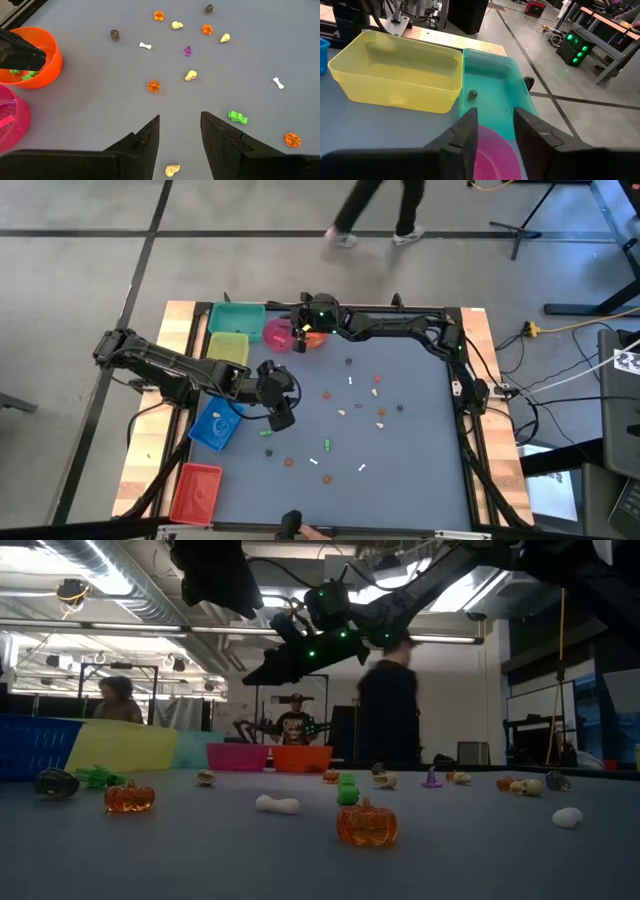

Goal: Sort Halloween decoration
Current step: Put the green skeleton toy into the orange bin

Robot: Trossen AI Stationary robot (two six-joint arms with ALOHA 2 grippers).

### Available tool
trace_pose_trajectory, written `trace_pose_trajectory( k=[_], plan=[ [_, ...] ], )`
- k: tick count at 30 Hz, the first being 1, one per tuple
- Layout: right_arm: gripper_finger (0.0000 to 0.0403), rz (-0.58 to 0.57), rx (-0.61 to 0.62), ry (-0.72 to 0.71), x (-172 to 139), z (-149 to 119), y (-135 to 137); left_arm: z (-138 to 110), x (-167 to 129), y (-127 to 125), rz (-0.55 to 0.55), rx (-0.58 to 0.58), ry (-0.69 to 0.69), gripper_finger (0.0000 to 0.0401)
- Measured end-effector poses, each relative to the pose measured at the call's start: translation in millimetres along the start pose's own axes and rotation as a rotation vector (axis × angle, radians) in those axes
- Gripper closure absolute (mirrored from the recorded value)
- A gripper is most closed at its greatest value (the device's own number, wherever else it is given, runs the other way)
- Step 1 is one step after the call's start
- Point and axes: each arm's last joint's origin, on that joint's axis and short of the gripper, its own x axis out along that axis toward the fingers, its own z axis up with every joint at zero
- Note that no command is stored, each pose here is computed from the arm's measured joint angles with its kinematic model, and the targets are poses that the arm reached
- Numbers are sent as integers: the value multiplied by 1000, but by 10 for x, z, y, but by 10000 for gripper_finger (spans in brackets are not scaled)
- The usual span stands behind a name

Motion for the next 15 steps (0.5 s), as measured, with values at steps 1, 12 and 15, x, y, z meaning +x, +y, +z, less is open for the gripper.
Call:
trace_pose_trajectory(
  k=[1,12,15],
  plan=[
    [265,0,0,0,0,0,0,0,0,0,0,0,0,274],
    [247,23,10,57,-117,96,-14,-16,0,-24,-85,-7,54,274],
    [246,40,17,97,-280,248,-44,-31,-3,-41,-146,-7,95,274]
  ],
)
